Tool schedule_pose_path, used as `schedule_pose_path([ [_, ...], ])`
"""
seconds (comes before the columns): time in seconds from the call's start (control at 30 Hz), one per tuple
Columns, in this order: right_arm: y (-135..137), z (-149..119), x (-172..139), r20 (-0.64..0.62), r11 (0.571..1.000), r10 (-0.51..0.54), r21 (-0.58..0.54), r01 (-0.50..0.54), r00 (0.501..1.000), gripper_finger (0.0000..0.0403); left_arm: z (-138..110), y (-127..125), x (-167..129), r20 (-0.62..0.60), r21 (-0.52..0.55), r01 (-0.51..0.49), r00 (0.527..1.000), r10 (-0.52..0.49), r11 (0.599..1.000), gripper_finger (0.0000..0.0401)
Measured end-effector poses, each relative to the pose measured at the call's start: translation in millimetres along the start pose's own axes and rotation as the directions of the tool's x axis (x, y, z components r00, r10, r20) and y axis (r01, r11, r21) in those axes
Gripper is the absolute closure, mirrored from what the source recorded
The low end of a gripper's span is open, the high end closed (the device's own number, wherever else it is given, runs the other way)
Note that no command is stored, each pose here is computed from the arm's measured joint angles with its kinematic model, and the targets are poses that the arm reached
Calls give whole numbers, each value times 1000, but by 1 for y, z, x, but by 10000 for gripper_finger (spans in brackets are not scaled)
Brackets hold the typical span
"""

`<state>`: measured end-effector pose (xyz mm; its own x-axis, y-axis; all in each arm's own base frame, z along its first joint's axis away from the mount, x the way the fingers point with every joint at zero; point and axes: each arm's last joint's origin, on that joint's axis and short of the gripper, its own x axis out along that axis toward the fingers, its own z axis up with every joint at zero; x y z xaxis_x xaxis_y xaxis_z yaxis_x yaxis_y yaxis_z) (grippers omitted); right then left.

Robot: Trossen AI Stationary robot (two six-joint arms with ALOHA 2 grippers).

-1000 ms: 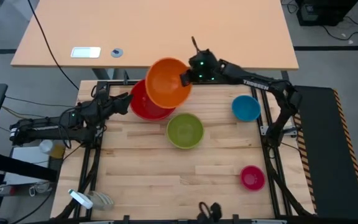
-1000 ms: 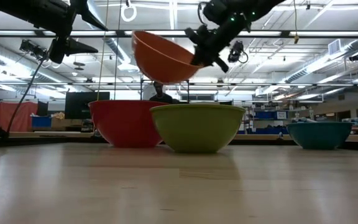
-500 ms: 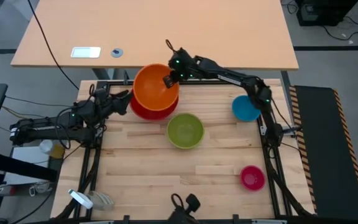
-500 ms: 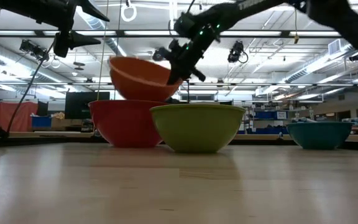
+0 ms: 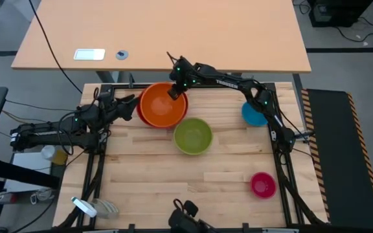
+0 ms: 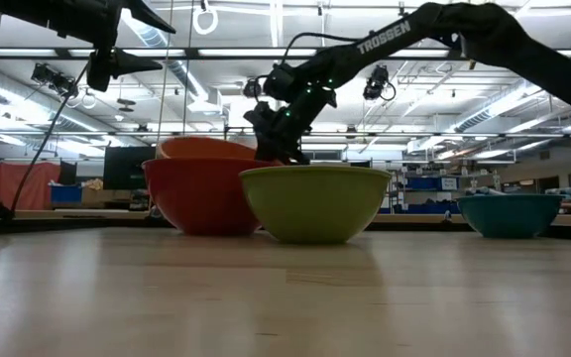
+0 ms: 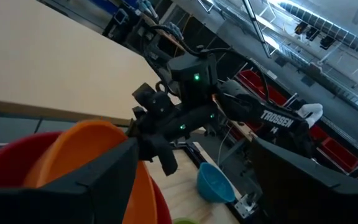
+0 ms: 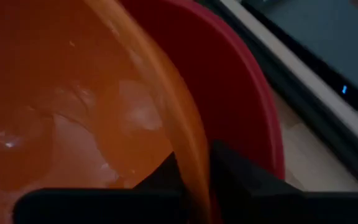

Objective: Nest bowls inside each other
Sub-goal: Stack the orange bowl on top of the red bowl, then stack the green bowl on top of the orange bowl

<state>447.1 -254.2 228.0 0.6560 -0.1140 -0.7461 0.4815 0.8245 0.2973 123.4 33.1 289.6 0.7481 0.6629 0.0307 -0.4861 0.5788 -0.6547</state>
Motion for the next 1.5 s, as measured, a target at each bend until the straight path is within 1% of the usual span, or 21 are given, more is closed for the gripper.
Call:
schedule_pose_path([
  [0.1, 3, 0, -2, -5, 998, -2, -55, 1, 1000, 298, 0, 0, 0, -2, 1, 2, 1000, -2, 1000, 87],
  [0.23, 5, 5, -8, -1, 998, -2, -70, 2, 1000, 231, 0, 0, 0, -3, 2, 2, 1000, -2, 1000, 87],
  [0.3, 4, 9, -15, 2, 996, -38, -83, 38, 999, 197, 0, 0, 0, -4, 8, 1, 1000, -1, 1000, 87],
  [0.37, 2, 18, -27, 21, 992, -91, -86, 93, 996, 167, 0, 0, 0, -3, 8, 1, 1000, -1, 1000, 87],
  [0.43, 0, 29, -44, 55, 988, -118, -89, 123, 991, 143, 0, 0, 0, -4, 8, 1, 1000, -1, 1000, 87],
  [0.5, -1, 37, -62, 71, 988, -124, -88, 130, 990, 126, 0, 0, 0, -8, 8, 7, 1000, -7, 1000, 87],
  [0.57, -4, 38, -71, 48, 989, -118, -82, 121, 992, 115, -1, 0, 0, -16, 8, 17, 1000, -16, 1000, 87],
  [0.6, -4, 35, -76, 26, 992, -95, -80, 97, 995, 113, -1, -1, 0, -21, 8, 23, 1000, -22, 1000, 87],
  [0.7, 4, 20, -83, -117, 994, -31, -105, 19, 993, 112, -1, -1, 0, -40, 8, 41, 998, -40, 999, 87],
  [0.77, 12, 7, -88, -241, 990, -38, -141, 4, 970, 117, -2, -1, 0, -50, 11, 42, 998, -41, 999, 87],
  [0.83, 20, -5, -91, -346, 985, -64, -174, 3, 936, 124, -3, 0, 0, -56, 14, 38, 998, -37, 999, 87],
  [0.9, 27, -13, -90, -415, 983, -67, -184, -12, 907, 131, -3, 1, 0, -62, 18, 33, 998, -32, 999, 87],
  [0.93, 31, -15, -90, -430, 982, -64, -187, -20, 900, 135, -4, 1, 0, -64, 20, 31, 998, -30, 999, 87],
  [1.03, 43, -17, -89, -426, 979, -63, -202, -28, 902, 146, -4, 1, 0, -75, 23, 33, 997, -31, 999, 87],
  [1.17, 61, -14, -96, -352, 968, -117, -248, 29, 929, 159, -6, 1, 0, -106, 23, 54, 993, -51, 998, 87],
  [1.3, 81, -8, -130, -236, 950, -163, -300, 88, 958, 169, -8, 2, 0, -134, 4, 55, 989, -54, 998, 87],
  [1.43, 98, -5, -160, -144, 945, -145, -313, 94, 979, 174, -11, 3, 0, -169, 9, 59, 984, -56, 998, 87],
  [1.5, 106, -5, -171, -101, 936, -156, -334, 114, 983, 175, -12, 3, 1, -184, 23, 62, 981, -57, 998, 87],
])
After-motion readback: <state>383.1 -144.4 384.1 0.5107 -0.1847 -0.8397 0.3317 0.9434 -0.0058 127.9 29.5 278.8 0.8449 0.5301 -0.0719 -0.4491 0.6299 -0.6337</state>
